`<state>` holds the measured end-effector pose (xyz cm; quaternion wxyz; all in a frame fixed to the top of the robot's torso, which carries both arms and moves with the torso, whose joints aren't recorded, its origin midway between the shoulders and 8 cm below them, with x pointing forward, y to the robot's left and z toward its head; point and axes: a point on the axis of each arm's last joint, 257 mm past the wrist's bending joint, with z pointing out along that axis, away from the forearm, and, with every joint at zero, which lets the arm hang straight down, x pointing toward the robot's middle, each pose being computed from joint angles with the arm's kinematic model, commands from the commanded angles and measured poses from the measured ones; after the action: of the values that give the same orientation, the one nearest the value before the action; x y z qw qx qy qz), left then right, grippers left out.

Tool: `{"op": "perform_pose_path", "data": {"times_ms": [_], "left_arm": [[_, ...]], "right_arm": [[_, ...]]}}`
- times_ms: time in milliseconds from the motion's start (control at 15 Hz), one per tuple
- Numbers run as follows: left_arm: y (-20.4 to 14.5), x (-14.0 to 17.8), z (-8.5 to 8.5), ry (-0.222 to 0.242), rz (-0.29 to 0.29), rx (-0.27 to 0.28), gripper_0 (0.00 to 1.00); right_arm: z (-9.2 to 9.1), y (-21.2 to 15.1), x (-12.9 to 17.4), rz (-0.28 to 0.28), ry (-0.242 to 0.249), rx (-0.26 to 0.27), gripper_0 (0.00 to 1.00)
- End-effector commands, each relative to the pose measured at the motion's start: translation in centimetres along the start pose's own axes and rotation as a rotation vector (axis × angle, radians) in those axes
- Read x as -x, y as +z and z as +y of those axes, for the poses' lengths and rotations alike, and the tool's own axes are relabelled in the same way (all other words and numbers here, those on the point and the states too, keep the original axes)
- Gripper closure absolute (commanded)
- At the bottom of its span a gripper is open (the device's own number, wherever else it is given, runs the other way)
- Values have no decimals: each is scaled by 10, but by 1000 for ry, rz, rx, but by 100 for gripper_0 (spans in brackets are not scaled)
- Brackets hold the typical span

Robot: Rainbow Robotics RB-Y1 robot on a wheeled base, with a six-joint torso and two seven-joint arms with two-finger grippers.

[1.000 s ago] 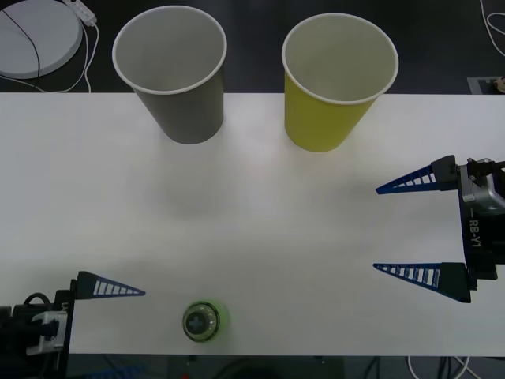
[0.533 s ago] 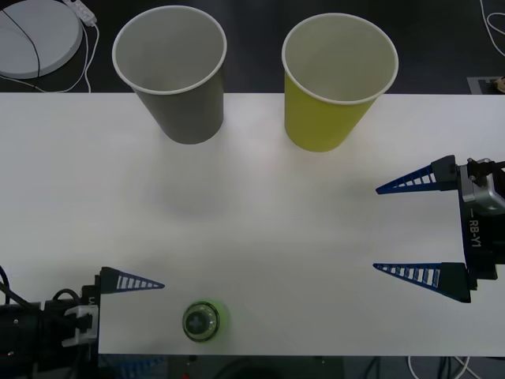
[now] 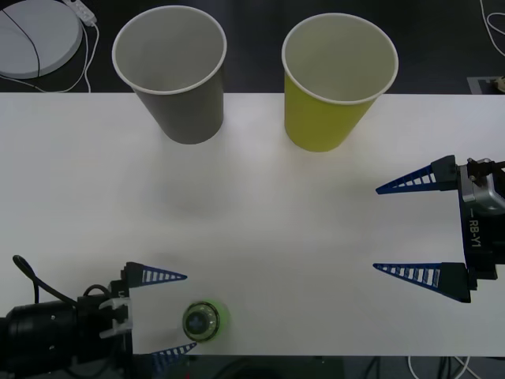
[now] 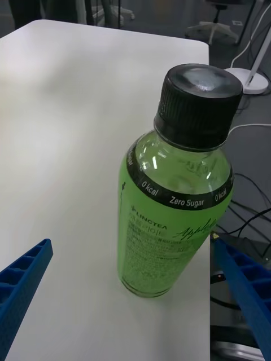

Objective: Put the can into the green bin and the plastic bottle into the gray bin

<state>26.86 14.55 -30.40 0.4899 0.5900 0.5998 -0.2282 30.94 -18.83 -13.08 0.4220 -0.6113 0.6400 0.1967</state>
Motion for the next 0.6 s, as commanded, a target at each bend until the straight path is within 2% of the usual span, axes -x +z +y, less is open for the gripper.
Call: {"op": "perform_pose_path", "data": {"times_ms": [67, 333, 600], "left_arm": [[11, 2, -9, -13, -9, 5, 0], [23, 8, -12, -10, -20, 26, 0], [30, 10, -13, 13, -24, 30, 0]], "right_arm": [[0, 0, 0, 0, 0, 0, 0], [0, 0, 0, 0, 0, 0, 0], [0, 0, 0, 0, 0, 0, 0]]}}
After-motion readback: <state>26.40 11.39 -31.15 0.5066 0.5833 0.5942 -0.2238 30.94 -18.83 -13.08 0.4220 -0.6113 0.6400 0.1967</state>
